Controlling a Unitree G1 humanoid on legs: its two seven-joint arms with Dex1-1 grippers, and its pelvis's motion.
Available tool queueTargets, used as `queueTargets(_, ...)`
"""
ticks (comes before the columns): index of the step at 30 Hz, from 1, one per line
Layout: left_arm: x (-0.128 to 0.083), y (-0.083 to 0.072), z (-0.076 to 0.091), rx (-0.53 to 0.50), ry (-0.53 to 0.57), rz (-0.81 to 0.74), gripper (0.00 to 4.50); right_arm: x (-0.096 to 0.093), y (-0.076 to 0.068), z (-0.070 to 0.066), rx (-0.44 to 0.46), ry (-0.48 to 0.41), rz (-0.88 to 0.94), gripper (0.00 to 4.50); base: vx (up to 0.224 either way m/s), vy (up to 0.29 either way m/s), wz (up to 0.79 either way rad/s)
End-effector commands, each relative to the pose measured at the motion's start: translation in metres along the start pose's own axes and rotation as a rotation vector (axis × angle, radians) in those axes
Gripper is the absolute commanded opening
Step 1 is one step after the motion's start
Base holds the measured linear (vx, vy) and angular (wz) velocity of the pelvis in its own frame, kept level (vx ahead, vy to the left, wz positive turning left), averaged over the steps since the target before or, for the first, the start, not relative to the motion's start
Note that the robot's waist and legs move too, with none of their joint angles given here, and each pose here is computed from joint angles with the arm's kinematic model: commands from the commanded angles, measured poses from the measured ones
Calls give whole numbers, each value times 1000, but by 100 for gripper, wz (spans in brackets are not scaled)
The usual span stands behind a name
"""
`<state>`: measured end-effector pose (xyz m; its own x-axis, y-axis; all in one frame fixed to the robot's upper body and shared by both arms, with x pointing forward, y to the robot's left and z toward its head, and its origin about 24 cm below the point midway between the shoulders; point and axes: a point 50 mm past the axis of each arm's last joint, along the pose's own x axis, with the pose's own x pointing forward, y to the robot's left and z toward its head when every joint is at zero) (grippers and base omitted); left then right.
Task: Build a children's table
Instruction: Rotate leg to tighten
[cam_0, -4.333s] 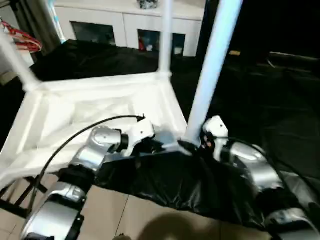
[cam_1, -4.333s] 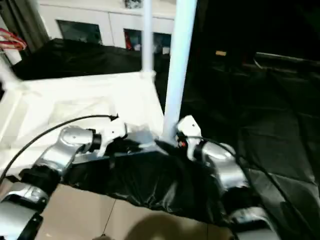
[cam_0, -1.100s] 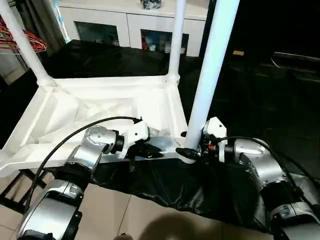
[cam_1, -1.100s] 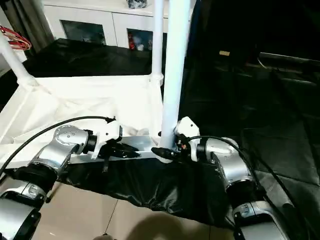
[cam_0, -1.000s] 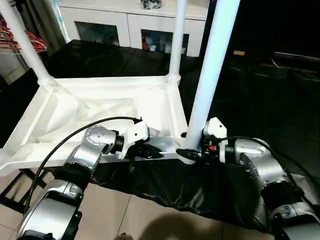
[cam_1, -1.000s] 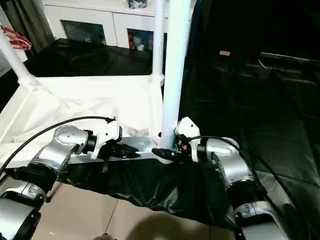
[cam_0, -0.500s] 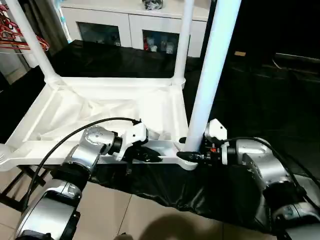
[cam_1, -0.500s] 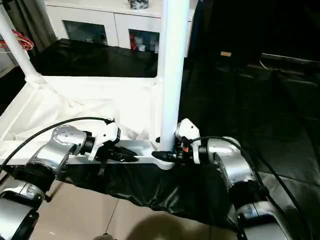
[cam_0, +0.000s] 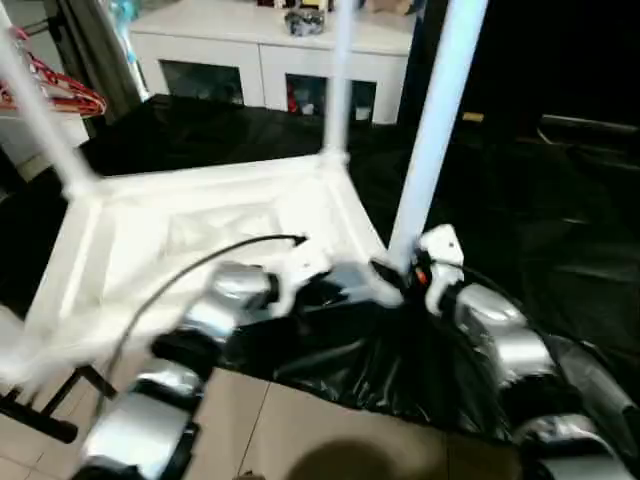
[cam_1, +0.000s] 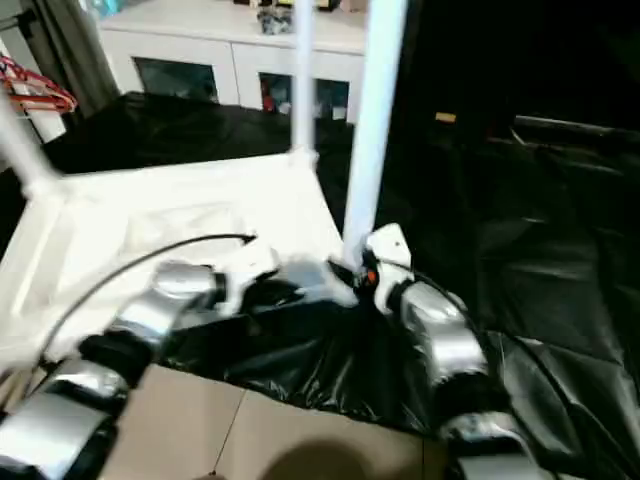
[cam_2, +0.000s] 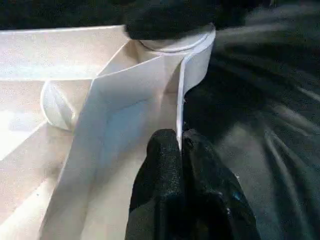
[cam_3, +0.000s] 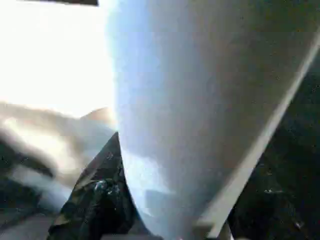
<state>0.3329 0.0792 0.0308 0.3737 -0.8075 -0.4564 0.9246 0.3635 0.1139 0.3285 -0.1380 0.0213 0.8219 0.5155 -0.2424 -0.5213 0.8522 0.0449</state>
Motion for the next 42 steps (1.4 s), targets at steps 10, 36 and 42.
queueTargets(10, 23, 1, 35, 69, -79, 173, 0, 39, 69, -29, 115, 152, -51, 253, 0, 0, 0)
queueTargets(36, -27, 4, 16, 139, -121, -167, 0, -32, -16, 11, -228, 65, 449, 405, 0, 0, 0)
queueTargets(42, -37, 3, 13, 151, -106, -267, 0, -38, -20, 20, -250, 81, 551, 405, 0, 0, 0)
